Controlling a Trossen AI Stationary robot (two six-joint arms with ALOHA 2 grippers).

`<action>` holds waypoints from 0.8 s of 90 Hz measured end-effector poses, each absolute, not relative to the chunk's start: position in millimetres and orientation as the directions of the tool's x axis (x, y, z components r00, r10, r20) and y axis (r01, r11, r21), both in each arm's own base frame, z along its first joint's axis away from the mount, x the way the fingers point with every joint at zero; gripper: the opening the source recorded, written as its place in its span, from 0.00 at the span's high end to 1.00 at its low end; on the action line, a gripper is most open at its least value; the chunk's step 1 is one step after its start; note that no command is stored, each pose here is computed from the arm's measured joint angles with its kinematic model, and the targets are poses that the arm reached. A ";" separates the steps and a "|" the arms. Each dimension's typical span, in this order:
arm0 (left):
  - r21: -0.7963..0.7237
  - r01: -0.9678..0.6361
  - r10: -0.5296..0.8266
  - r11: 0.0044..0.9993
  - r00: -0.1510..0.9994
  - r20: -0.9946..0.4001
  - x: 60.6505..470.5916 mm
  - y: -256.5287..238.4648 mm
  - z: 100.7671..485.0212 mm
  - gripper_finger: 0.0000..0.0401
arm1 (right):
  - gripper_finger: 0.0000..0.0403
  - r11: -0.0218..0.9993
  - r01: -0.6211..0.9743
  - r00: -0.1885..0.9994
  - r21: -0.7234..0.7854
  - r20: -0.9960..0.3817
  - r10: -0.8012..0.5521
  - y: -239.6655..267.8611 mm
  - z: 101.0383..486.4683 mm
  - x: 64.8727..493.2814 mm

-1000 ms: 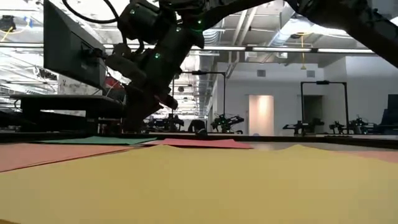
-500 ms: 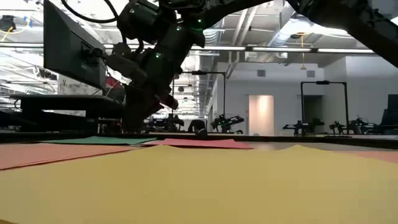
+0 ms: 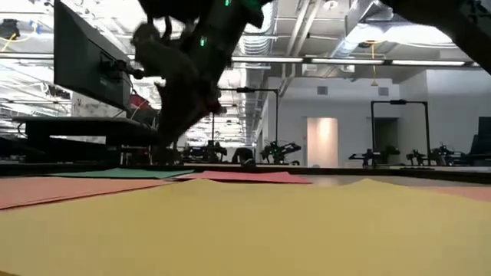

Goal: Organize paper
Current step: Stack the orange paper on top of the orange paper

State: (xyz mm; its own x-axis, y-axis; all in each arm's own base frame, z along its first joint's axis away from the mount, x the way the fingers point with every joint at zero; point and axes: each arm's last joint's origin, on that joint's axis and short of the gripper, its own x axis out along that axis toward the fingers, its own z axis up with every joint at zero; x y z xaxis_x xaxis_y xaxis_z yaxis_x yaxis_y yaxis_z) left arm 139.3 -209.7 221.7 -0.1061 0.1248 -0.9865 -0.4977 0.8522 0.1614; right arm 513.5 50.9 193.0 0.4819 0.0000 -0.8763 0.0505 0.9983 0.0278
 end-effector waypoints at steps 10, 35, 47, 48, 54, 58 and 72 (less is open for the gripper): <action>0.237 -0.552 0.173 0.799 -0.165 -0.971 142.9 -183.3 223.2 1.00 | 1.00 0.999 0.047 0.488 0.013 -0.873 -0.011 45.0 196.3 513.5; 0.307 -0.676 0.226 0.670 -0.208 -0.952 141.7 -108.0 203.9 1.00 | 1.00 0.998 0.058 0.485 0.016 -0.875 -0.014 41.8 178.6 512.0; 0.184 -0.743 0.154 0.643 -0.110 -0.982 132.0 -78.6 191.4 1.00 | 1.00 0.996 0.078 0.476 0.048 -0.880 0.006 46.8 158.3 508.2; 0.161 -0.751 0.142 0.641 -0.090 -0.986 132.6 -77.5 192.0 1.00 | 1.00 0.995 0.080 0.477 0.054 -0.879 0.009 46.9 157.3 508.1; 0.141 -0.783 0.147 0.607 -0.064 -0.987 131.2 -68.0 203.4 1.00 | 1.00 0.994 0.086 0.488 0.075 -0.873 0.024 47.5 152.9 507.9; 0.122 -0.788 0.155 0.604 -0.034 -0.987 129.3 -65.0 208.9 1.00 | 1.00 0.992 0.094 0.499 0.084 -0.866 0.026 47.7 151.2 508.5; 0.134 -0.842 0.176 0.522 -0.048 -0.983 128.7 -51.2 213.8 1.00 | 1.00 0.988 0.121 0.498 0.096 -0.867 0.024 46.8 151.1 508.3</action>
